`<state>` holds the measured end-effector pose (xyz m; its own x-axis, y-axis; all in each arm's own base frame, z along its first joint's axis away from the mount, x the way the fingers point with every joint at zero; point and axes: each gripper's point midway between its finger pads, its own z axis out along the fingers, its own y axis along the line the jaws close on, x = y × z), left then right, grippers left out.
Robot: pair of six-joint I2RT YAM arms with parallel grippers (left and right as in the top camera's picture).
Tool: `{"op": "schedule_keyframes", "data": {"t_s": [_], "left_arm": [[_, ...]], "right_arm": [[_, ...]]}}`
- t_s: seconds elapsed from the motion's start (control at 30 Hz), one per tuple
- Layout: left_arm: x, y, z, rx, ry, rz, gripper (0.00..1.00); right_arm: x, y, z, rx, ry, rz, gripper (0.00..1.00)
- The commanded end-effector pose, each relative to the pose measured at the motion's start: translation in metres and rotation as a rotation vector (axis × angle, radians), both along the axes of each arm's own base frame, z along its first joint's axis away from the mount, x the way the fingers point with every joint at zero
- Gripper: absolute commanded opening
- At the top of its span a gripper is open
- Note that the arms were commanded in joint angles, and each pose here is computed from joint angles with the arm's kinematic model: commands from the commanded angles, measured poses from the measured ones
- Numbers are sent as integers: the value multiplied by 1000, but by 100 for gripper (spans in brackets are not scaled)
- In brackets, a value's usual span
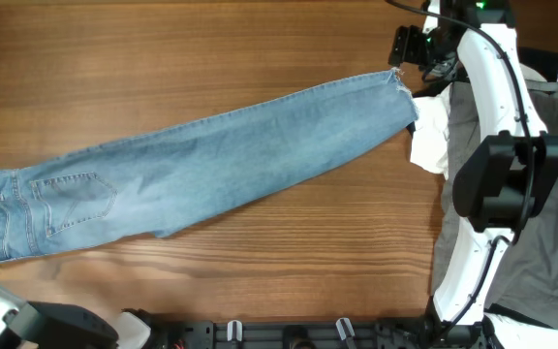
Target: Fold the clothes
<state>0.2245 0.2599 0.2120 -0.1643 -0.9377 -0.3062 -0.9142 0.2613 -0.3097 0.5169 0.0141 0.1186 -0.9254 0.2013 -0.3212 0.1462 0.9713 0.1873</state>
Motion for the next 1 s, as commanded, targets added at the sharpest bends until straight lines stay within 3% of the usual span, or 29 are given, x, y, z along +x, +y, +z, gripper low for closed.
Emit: {"op": "schedule_keyframes", "data": {"t_s": [0.0,0.07,0.23,0.27,0.37,0.47,0.57,0.67,0.87,0.97], "left_arm": [[-25,35,-14,-26,39,207,86],[-28,46,-19,-56,-3,222,81],[7,56,-19,-40,-230,-157,70],[5,58,-25,-36,-214,-180,63],[0,67,-41,-50,-181,-170,41],[-5,78,-50,-51,-178,-149,35],[-7,84,-51,-40,-181,-139,24],[-5,83,-50,-42,-192,-145,23],[30,64,-22,-101,-437,-251,28],[38,56,-20,-116,-456,-276,33]], "right_arm": [[-4,2,12,27,-11,14,84],[-9,22,22,117,-22,111,84],[-29,87,44,386,-54,384,79],[-32,92,44,393,-34,380,73],[-47,109,40,417,47,351,40],[-69,124,30,396,161,326,12],[-86,127,13,291,254,286,9],[-89,114,-10,114,293,177,6],[-65,92,-49,39,223,42,7],[-68,94,-69,71,225,59,7]]}}
